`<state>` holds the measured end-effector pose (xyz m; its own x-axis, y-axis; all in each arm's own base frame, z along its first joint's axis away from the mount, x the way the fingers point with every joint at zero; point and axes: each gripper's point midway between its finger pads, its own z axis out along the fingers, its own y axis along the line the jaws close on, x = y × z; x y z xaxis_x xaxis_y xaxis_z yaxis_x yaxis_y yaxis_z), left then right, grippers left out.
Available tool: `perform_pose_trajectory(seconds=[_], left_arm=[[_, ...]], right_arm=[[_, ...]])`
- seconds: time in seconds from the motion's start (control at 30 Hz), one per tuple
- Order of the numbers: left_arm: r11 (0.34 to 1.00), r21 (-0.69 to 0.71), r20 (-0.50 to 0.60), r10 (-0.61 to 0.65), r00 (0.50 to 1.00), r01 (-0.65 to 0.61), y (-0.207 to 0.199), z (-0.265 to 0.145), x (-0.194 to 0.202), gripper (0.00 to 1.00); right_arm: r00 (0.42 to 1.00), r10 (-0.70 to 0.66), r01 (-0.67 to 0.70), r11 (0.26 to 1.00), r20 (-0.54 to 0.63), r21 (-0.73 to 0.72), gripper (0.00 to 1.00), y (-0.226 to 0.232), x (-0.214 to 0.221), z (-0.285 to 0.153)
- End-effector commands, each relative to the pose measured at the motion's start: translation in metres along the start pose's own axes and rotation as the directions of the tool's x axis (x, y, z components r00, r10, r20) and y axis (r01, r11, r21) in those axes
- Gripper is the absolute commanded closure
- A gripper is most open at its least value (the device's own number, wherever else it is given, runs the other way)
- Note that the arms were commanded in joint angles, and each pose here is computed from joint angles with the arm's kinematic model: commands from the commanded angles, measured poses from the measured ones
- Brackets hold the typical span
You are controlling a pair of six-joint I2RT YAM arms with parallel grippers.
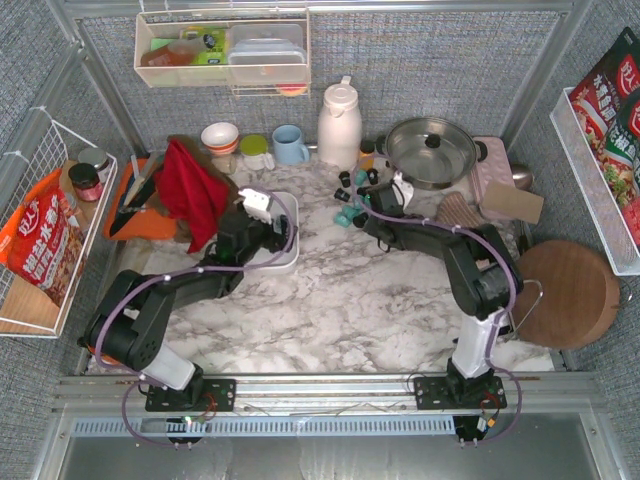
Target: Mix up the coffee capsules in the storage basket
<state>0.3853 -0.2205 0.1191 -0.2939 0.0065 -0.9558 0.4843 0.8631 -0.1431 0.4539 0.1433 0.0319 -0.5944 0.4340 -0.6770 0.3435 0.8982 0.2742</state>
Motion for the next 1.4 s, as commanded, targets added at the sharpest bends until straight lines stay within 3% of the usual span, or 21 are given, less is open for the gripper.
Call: perform_pose_trajectory(seconds=[0.0, 0.2, 0.4, 0.53, 0.63, 0.97, 1.23, 1.37], left_arm=[[0.97, 0.156, 0.092, 0.174, 0.981, -0.186, -0.036, -0.007, -0.011, 0.01], [0.871, 0.281, 0.223, 0.349, 0.91, -0.403, -0.087, -0.017, -0.011, 0.01], [0.761, 0.37, 0.348, 0.419, 0.839, -0.533, -0.126, -0.023, -0.003, 0.01], [0.678, 0.361, 0.482, 0.452, 0.751, -0.64, -0.141, -0.037, 0.0, 0.01], [0.679, 0.325, 0.522, 0.451, 0.724, -0.658, -0.141, -0.042, -0.003, 0.01], [0.722, 0.181, 0.493, 0.521, 0.697, -0.667, -0.12, -0.03, -0.014, 0.01], [0.68, 0.172, 0.562, 0.526, 0.638, -0.713, -0.136, -0.041, -0.02, 0.01], [0.641, 0.188, 0.596, 0.527, 0.606, -0.744, -0.149, -0.046, -0.017, 0.08]], right_arm=[[0.995, -0.067, 0.077, 0.984, 0.067, -0.158, 0.82, 0.021, -0.019, -0.028], [0.975, -0.206, 0.222, 0.896, 0.082, -0.384, 0.83, 0.034, -0.001, -0.076], [0.96, -0.226, 0.275, 0.63, 0.168, -0.726, 0.83, 0.081, 0.024, -0.135], [0.955, -0.217, 0.287, 0.484, 0.205, -0.827, 0.83, 0.103, 0.034, -0.162], [0.957, -0.218, 0.27, 0.416, 0.193, -0.868, 0.83, 0.117, 0.038, -0.177], [0.91, -0.322, 0.367, 0.328, 0.263, -0.87, 0.83, 0.133, 0.054, -0.209], [0.893, -0.367, 0.382, 0.314, 0.26, -0.869, 0.82, 0.137, 0.059, -0.216], [0.894, -0.367, 0.381, 0.317, 0.258, -0.868, 0.81, 0.138, 0.061, -0.215]])
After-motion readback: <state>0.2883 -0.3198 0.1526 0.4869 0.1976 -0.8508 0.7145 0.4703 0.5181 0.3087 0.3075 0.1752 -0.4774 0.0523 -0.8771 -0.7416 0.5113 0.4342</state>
